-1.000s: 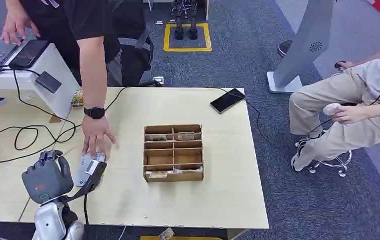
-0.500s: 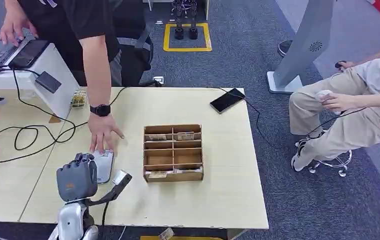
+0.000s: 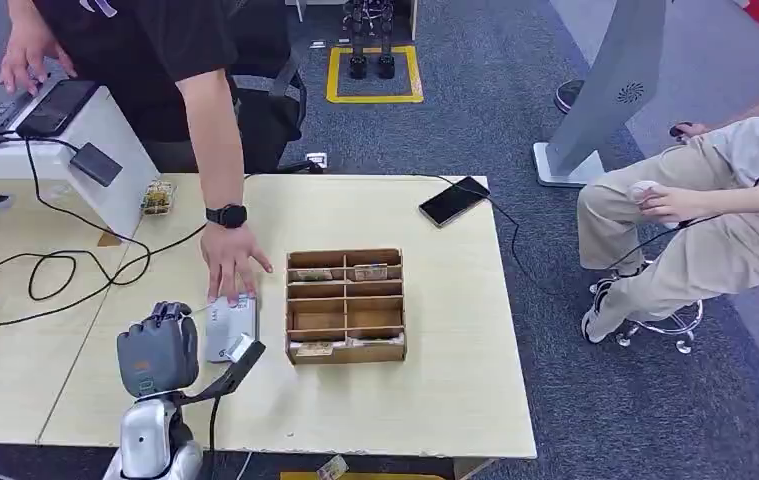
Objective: Pass the card to the sensor for recognition and then transmit it.
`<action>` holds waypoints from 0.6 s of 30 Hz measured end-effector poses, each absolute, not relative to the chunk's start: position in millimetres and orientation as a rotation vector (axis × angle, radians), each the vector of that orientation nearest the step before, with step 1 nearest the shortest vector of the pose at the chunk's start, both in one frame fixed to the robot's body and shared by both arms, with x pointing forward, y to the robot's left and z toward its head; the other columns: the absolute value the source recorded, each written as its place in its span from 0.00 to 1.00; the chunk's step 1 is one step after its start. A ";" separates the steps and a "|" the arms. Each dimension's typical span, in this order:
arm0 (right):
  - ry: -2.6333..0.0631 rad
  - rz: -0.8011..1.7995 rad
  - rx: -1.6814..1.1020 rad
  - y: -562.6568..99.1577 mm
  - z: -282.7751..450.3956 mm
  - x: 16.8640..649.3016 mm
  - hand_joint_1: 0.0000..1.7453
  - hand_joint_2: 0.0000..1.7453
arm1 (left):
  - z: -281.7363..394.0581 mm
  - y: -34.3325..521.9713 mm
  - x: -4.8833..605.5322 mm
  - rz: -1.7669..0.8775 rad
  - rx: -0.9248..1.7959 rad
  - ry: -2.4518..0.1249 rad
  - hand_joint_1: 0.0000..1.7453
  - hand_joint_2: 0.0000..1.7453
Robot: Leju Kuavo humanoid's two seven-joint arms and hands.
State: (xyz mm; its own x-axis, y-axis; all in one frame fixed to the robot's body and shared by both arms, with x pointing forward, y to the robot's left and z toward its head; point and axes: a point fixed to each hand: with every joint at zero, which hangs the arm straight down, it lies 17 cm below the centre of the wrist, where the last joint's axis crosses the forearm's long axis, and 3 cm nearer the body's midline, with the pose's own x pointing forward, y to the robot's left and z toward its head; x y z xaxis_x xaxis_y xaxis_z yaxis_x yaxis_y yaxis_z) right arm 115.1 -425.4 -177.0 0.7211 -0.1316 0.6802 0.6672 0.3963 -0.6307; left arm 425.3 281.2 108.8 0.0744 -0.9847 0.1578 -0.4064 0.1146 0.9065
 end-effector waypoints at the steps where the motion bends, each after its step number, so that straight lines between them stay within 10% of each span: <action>1: -0.592 -0.546 -1.050 -425.4 -177.0 115.2 0.00 1.00 | 110.2 280.5 426.5 -0.802 1.439 -1.487 1.00 1.00; 18: -0.593 -0.575 -1.030 -420.1 -179.7 117.7 0.00 1.00 | 89.8 262.1 435.9 -0.890 1.372 -1.506 1.00 1.00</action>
